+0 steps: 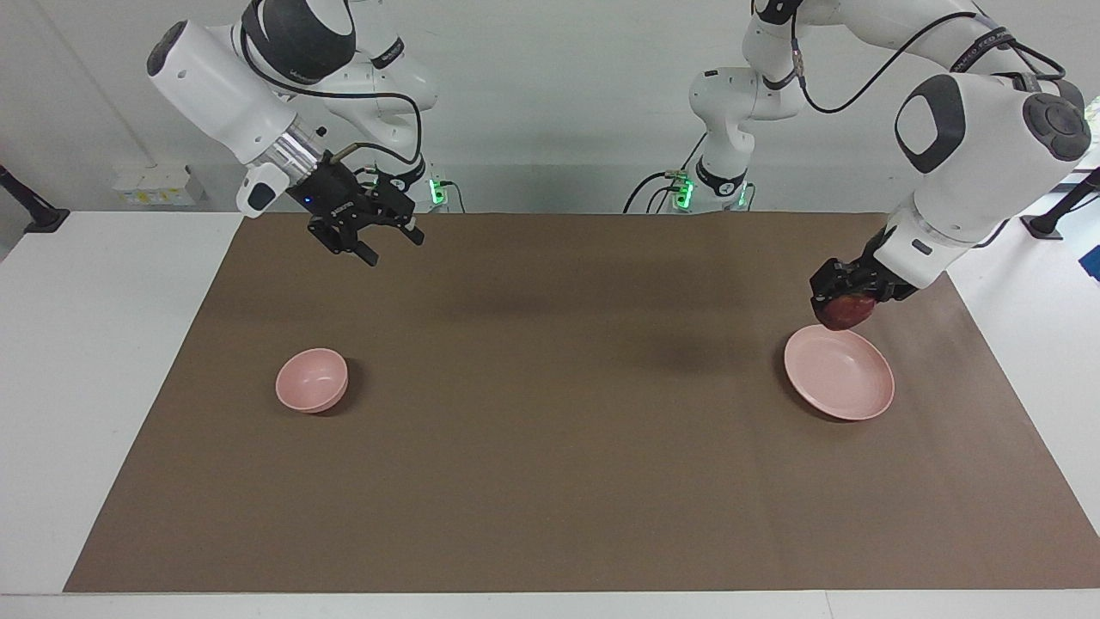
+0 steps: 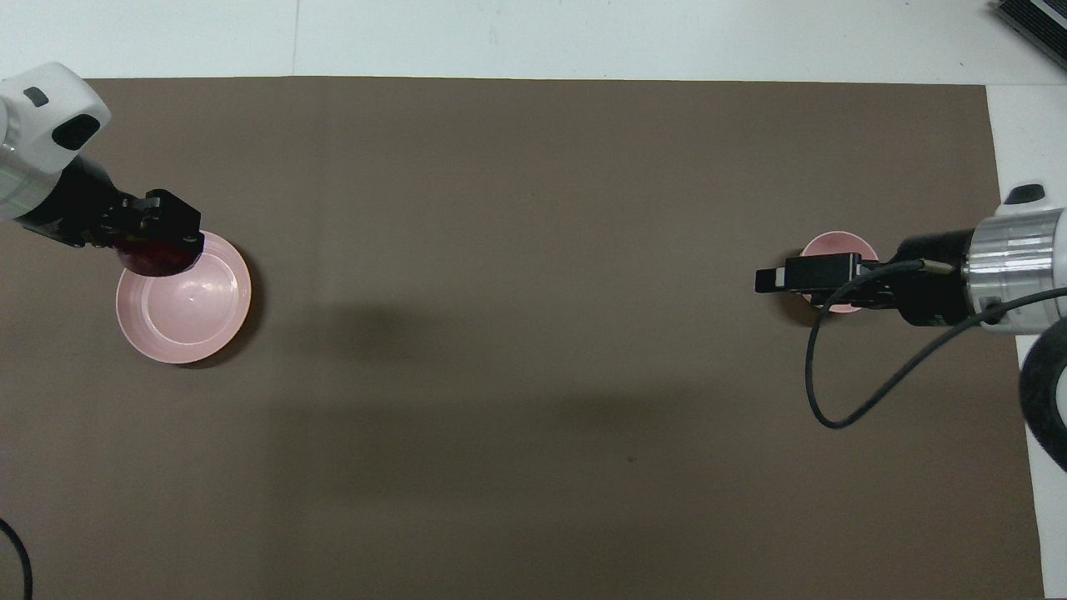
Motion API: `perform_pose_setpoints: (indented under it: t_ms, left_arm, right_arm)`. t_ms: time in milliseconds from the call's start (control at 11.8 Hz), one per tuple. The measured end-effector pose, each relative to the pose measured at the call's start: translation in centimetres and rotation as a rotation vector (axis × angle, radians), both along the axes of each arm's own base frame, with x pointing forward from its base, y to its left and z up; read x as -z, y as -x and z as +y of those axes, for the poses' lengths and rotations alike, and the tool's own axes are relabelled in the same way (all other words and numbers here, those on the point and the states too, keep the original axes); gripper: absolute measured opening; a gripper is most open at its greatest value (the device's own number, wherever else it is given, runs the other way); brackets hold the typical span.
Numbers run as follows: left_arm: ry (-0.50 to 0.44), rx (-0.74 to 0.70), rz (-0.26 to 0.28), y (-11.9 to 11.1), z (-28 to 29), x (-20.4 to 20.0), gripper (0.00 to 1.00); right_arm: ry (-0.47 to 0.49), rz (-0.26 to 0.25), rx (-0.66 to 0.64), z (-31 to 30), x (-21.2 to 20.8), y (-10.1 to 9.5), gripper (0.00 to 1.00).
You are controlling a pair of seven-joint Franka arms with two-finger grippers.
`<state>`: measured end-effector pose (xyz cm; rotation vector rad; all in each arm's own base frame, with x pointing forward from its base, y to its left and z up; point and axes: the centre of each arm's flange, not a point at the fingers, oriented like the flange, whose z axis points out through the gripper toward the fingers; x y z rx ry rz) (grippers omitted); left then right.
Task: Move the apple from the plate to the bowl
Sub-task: 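Carry the apple with the left gripper while the right gripper approaches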
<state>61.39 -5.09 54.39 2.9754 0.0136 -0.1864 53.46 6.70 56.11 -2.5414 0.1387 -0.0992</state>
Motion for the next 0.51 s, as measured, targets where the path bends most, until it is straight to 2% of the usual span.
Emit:
perform_pose_setpoints:
  t_ms: [169,506]
  left_arm:
    - [0.102,-0.109,0.062,0.4,-1.6,-0.1,0.75]
    - [0.257,-0.348,0.209,1.1,-4.5,-0.3,0.75]
  right_arm:
    - [-0.044,0.009,0.028,1.6,-0.3,0.0,1.00]
    - [-0.227,0.057,0.108,2.9,-1.1,-0.1,1.00]
